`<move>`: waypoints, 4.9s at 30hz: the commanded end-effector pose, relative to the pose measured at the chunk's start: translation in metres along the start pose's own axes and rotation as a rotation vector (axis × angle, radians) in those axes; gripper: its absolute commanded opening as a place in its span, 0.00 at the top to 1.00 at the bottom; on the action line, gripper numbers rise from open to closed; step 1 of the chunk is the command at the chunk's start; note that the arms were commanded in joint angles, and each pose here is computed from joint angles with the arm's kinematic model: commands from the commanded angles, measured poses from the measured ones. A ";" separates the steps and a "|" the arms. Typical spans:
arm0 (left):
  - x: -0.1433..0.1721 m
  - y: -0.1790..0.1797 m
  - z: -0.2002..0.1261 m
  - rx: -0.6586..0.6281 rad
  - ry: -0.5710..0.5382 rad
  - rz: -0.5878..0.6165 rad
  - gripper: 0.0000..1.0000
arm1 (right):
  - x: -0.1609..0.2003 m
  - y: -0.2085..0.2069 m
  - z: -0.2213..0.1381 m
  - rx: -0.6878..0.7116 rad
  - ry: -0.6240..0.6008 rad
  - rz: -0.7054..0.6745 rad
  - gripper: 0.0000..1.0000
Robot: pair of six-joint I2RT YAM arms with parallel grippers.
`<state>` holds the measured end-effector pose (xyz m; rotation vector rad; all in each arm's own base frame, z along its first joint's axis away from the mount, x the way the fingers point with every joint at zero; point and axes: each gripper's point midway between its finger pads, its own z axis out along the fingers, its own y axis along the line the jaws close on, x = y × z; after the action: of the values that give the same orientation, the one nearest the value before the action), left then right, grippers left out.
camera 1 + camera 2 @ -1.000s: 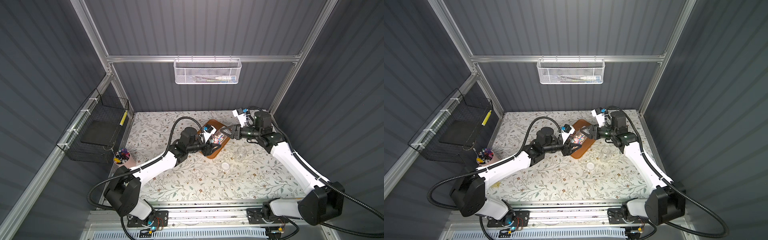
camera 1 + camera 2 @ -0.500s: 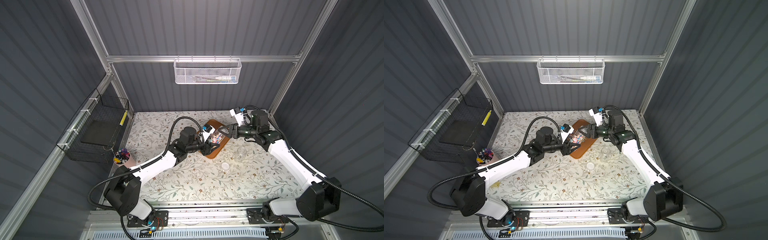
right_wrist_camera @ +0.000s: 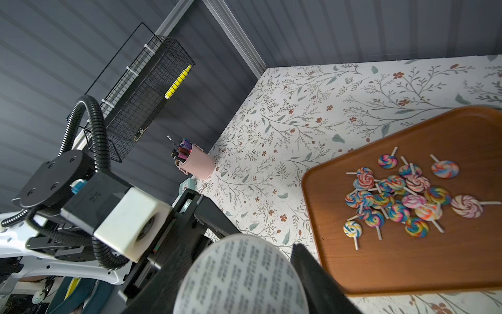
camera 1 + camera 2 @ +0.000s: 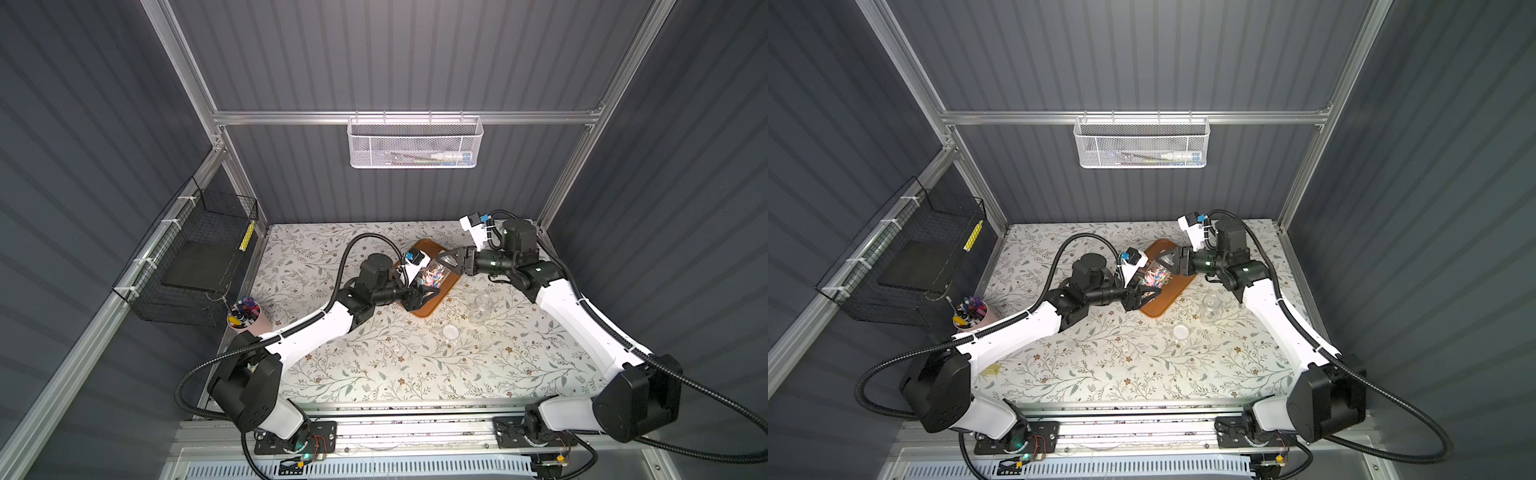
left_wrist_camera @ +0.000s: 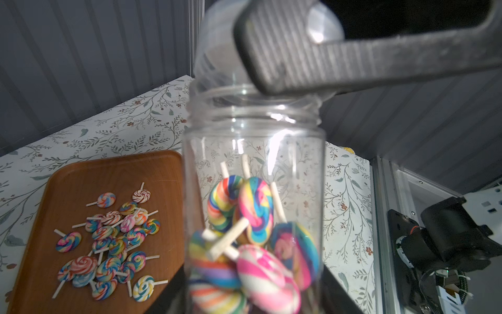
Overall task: Pour the candies out of the jar
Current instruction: 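Unscrew the lid from the jar, then place the lid at the center of the board, then pour the candies out of the jar onto the tray.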
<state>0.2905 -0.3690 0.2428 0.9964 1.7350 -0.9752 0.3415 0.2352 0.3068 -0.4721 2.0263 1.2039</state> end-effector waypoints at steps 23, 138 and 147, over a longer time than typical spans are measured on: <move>0.012 0.027 -0.018 -0.133 -0.001 -0.001 1.00 | 0.020 -0.045 -0.011 0.234 0.045 0.004 0.40; 0.140 0.160 -0.005 -0.211 1.200 0.053 1.00 | 0.019 -0.103 -0.020 0.633 -0.121 0.006 0.01; 0.120 0.148 -0.014 -0.225 1.124 0.068 1.00 | 0.021 -0.101 -0.016 0.610 -0.111 0.018 0.01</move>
<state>0.3817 -0.2645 0.0939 1.5781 2.6418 -0.0420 0.3854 0.1704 0.2330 -0.0886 2.1678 0.5233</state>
